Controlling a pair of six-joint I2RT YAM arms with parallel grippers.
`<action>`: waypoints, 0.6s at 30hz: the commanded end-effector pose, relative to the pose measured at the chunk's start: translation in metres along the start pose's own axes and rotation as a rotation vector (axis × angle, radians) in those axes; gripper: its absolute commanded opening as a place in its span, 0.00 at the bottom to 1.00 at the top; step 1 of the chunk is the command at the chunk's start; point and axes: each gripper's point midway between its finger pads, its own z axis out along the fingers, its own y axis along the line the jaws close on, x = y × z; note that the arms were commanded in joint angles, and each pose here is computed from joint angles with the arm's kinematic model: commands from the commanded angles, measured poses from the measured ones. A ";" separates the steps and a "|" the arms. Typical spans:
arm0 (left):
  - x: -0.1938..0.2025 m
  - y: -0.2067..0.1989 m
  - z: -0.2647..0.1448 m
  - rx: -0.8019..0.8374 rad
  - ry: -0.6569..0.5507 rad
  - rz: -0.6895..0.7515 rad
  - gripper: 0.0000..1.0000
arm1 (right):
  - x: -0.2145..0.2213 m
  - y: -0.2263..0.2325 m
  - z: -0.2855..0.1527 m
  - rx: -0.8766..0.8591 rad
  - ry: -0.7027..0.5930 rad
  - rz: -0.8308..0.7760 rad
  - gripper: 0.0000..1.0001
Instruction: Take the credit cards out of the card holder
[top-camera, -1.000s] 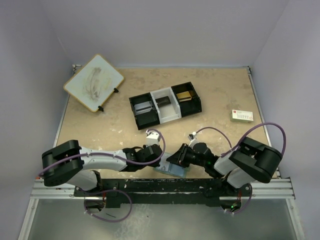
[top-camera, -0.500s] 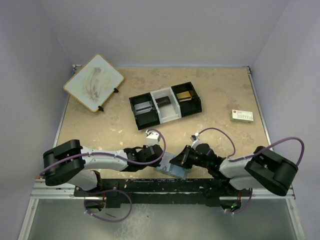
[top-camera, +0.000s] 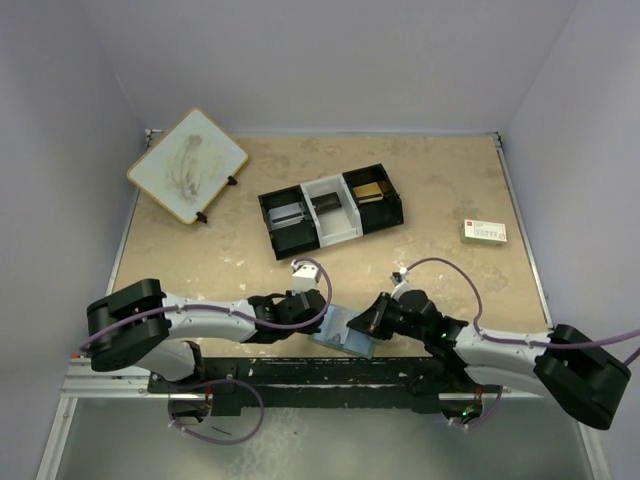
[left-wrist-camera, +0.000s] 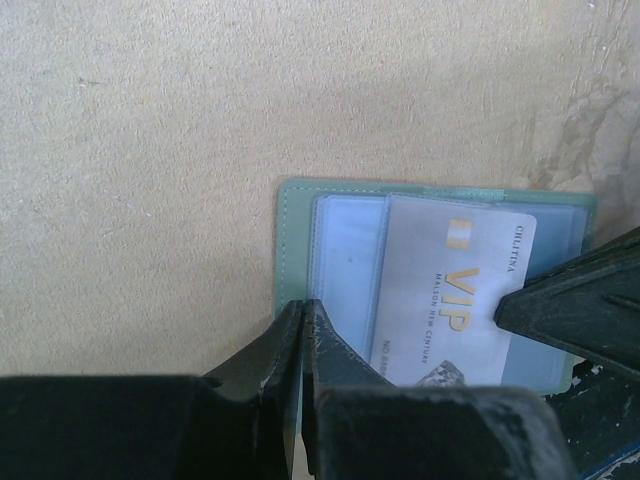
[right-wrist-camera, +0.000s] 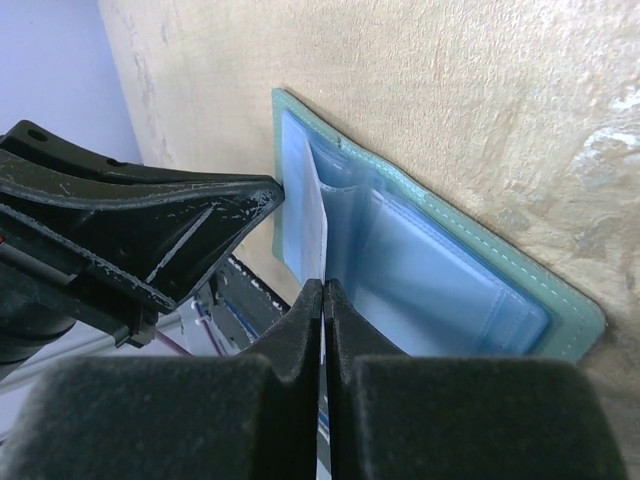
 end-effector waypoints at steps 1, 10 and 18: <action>0.001 0.008 -0.004 -0.043 -0.001 0.020 0.01 | 0.000 -0.023 -0.006 0.085 -0.017 -0.010 0.00; -0.055 -0.050 -0.040 0.175 -0.159 -0.067 0.22 | -0.001 -0.016 -0.001 0.065 -0.011 -0.035 0.01; -0.027 -0.083 -0.025 0.310 -0.046 -0.004 0.25 | 0.004 -0.015 0.009 0.051 0.028 -0.063 0.02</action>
